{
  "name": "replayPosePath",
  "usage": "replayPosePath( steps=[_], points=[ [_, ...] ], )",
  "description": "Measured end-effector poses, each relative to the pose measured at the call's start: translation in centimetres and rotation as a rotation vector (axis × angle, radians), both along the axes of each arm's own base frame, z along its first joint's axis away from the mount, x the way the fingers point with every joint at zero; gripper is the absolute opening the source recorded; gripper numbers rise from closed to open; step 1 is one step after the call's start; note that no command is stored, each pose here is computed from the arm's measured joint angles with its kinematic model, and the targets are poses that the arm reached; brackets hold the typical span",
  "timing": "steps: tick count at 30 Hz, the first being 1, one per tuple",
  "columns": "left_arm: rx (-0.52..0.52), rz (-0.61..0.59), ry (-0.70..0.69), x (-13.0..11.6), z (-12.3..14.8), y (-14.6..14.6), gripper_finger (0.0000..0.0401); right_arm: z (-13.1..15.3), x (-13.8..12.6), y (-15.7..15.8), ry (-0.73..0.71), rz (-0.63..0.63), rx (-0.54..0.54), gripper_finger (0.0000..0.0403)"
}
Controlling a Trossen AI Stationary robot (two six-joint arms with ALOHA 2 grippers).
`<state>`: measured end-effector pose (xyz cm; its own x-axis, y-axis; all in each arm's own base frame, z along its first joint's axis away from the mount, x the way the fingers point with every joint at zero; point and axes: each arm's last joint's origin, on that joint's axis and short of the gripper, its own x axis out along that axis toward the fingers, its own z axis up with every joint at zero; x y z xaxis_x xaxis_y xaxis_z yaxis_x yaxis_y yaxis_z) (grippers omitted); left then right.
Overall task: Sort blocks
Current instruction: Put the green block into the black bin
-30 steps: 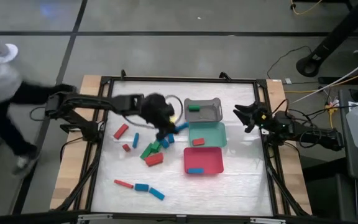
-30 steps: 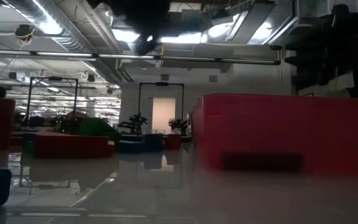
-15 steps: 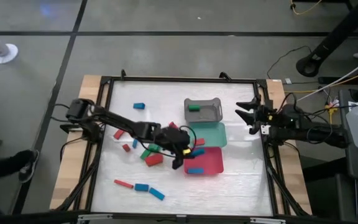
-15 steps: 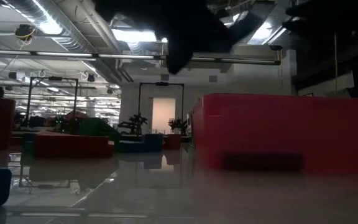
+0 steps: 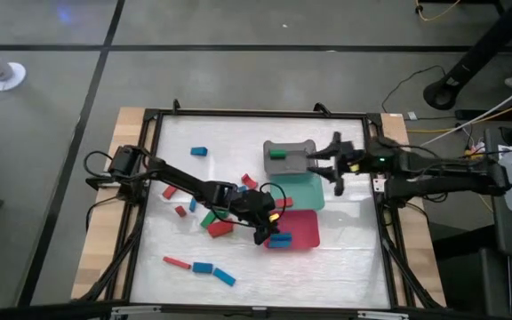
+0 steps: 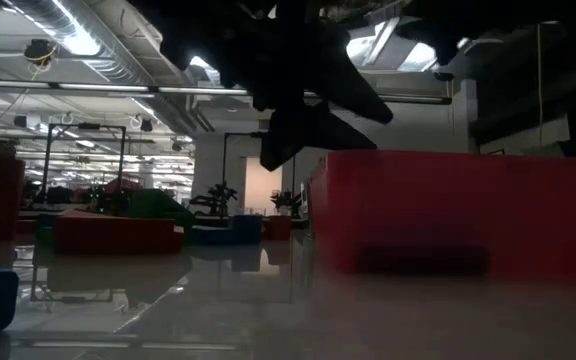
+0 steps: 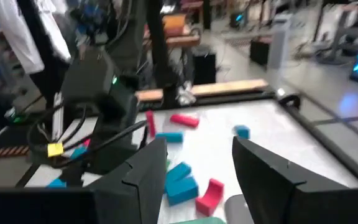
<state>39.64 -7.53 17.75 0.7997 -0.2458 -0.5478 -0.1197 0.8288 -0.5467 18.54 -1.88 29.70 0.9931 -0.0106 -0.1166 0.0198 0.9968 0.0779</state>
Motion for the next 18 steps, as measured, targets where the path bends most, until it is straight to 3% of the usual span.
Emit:
replayPosePath(
  steps=[4, 11, 18],
  points=[
    [-0.127, -0.035, 0.015, -0.3, 1.2, 0.2, 0.0162, -0.6, 2.4, -0.1, 0.07, 0.071, -0.034, 0.0186],
    [-0.368, -0.032, 0.178, -2.2, 3.8, 1.6, 0.015, -2.1, 5.3, -0.2, 0.168, 0.161, -0.022, 0.0186],
    [-0.422, 0.1, 0.405, -6.4, 6.7, 3.8, 0.0133, -3.0, 6.1, -0.3, 0.214, 0.163, -0.012, 0.0186]
  ],
)
